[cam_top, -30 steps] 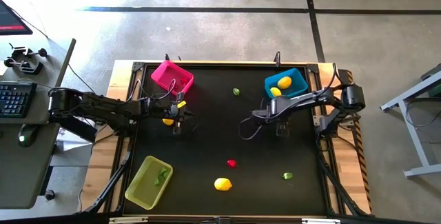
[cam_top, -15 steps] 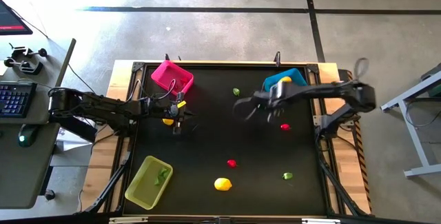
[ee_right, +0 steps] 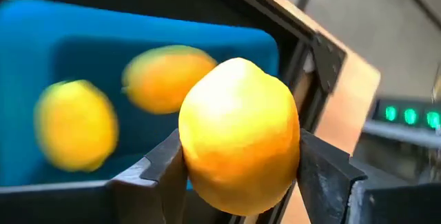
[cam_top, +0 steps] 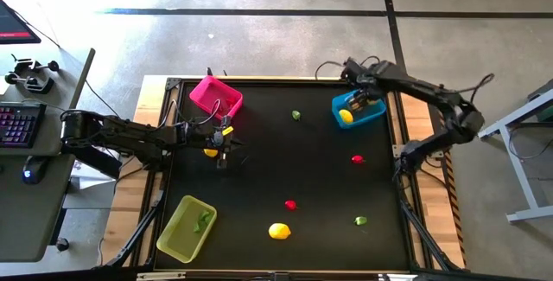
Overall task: Sort produce into baskets
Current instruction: Put the yellow lemon into the blue bin
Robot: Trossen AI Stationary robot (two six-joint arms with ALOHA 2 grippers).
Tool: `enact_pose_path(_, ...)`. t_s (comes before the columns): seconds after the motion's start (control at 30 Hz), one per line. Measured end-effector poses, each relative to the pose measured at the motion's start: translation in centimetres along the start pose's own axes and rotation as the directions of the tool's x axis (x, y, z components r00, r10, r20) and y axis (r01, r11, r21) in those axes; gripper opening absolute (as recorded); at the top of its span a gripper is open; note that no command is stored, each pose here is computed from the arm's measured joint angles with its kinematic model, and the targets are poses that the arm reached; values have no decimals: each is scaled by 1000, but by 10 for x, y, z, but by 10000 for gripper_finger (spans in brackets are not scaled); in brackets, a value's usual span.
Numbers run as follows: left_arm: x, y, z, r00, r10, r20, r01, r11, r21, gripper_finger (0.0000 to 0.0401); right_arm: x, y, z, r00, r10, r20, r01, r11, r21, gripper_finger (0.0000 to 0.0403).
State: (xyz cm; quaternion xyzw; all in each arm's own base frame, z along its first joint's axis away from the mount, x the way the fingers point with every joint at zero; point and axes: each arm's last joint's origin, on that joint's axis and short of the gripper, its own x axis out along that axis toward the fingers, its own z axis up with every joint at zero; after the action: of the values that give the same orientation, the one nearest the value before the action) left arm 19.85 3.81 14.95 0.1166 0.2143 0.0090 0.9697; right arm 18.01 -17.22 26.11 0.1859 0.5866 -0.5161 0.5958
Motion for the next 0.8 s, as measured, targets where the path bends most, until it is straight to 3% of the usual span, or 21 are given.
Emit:
enact_pose_path(0.23,0,0,-1,1000,-4,-12,4,1000,-3,0,32,-5,13,992,5,-129,9,994,111,198)
enact_pose_path(0.5,0,0,-1,1000,-4,-13,4,1000,-4,0,54,1,19,979,-35,-199,62,990,130,198)
enact_pose_path(0.8,0,0,-1,1000,-4,-13,4,1000,-11,0,73,11,21,962,-67,-264,97,990,103,270)
